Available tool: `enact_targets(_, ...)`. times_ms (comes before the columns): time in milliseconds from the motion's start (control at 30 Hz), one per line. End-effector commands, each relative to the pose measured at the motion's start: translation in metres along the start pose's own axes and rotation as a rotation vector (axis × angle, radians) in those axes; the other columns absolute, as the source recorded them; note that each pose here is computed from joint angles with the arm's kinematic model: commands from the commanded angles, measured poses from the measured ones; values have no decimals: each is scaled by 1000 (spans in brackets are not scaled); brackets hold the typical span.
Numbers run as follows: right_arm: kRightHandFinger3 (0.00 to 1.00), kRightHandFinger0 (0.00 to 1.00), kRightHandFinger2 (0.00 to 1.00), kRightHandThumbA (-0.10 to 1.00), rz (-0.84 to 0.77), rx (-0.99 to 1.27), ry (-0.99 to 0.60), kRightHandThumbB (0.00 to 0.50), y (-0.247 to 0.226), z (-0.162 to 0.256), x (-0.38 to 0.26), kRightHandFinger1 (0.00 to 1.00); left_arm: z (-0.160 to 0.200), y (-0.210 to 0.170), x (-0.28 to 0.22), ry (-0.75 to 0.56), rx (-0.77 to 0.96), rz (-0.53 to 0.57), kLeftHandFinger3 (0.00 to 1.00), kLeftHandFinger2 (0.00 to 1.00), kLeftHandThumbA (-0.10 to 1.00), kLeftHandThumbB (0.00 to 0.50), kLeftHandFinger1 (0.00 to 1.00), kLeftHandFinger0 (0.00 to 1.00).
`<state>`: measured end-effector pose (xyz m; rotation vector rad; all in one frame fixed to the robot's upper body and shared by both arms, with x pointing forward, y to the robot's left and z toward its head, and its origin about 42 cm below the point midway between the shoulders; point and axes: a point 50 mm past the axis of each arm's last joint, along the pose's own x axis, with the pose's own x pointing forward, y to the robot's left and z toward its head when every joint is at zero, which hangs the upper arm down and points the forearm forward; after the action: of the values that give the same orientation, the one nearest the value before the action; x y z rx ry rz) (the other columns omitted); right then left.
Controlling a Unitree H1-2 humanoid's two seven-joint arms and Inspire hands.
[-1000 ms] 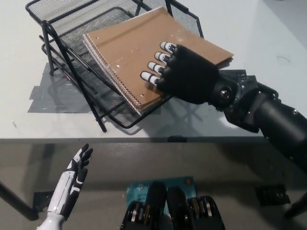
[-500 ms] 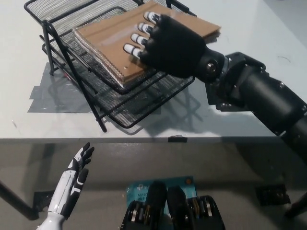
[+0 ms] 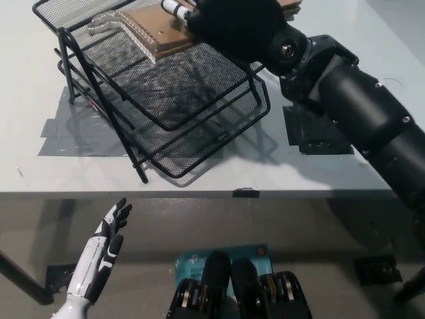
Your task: A person hands a notebook to the robot and the robot grabs it with its right hand and places it in the file tray kept in the centre of the desk infront of it.
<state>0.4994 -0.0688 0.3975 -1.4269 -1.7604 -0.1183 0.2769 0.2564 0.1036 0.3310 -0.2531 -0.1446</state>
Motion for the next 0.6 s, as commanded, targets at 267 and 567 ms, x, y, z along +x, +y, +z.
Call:
enact_targets(267, 41, 0, 0, 534, -169, 14, 224, 0, 15, 8, -11, 0, 9, 1, 5, -33, 28, -9, 1000, 999, 1000, 306, 1000, 1000)
enact_targets(567, 0, 0, 0, 504, 58, 102, 118, 0, 57, 80, -68, 0, 10, 2, 8, -27, 24, -7, 998, 978, 1000, 322, 1000, 1000)
